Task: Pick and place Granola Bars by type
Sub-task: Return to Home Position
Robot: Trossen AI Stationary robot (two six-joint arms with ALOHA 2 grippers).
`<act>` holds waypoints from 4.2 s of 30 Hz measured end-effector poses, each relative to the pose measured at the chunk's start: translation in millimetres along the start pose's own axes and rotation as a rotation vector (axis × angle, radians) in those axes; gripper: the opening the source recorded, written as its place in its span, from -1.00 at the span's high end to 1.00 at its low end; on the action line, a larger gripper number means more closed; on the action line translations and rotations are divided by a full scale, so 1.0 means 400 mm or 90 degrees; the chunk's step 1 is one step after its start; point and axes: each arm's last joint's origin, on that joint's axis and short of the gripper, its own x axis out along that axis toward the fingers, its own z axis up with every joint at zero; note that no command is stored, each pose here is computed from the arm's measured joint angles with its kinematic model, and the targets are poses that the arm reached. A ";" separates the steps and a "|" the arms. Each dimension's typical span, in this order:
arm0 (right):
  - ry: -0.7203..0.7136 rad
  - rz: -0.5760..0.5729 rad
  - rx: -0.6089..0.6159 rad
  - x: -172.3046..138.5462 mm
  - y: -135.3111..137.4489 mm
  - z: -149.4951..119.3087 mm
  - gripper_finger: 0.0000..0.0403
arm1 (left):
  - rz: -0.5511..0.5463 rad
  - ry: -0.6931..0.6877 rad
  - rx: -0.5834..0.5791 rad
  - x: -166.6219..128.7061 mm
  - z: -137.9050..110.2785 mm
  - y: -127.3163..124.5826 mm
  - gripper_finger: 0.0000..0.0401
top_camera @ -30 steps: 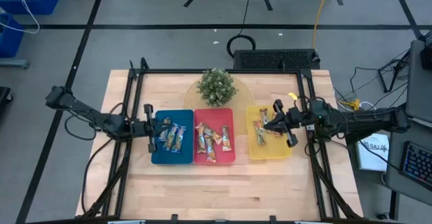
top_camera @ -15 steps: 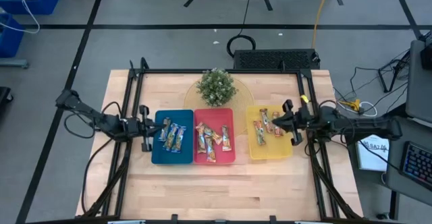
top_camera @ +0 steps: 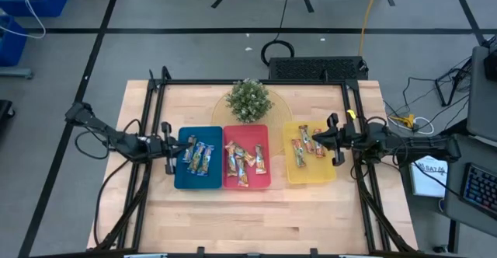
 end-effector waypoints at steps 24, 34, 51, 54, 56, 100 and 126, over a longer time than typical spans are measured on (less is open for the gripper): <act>0.025 -0.001 0.013 0.000 -0.001 -0.010 1.00 | -0.005 0.045 -0.007 -0.001 -0.020 -0.004 0.91; 0.025 -0.001 0.013 0.000 -0.001 -0.010 1.00 | -0.005 0.044 -0.007 -0.001 -0.020 -0.004 0.73; 0.025 -0.001 0.013 0.000 -0.001 -0.010 1.00 | -0.006 0.044 -0.005 -0.001 -0.019 -0.004 0.72; 0.025 -0.001 0.013 0.000 -0.001 -0.010 1.00 | -0.006 0.044 -0.005 -0.001 -0.019 -0.004 0.72; 0.025 -0.001 0.013 0.000 -0.001 -0.010 1.00 | -0.006 0.044 -0.005 -0.001 -0.019 -0.004 0.72; 0.025 -0.001 0.013 0.000 -0.001 -0.010 1.00 | -0.006 0.044 -0.005 -0.001 -0.019 -0.004 0.72; 0.025 -0.001 0.013 0.000 -0.001 -0.010 1.00 | -0.006 0.044 -0.005 -0.001 -0.019 -0.004 0.72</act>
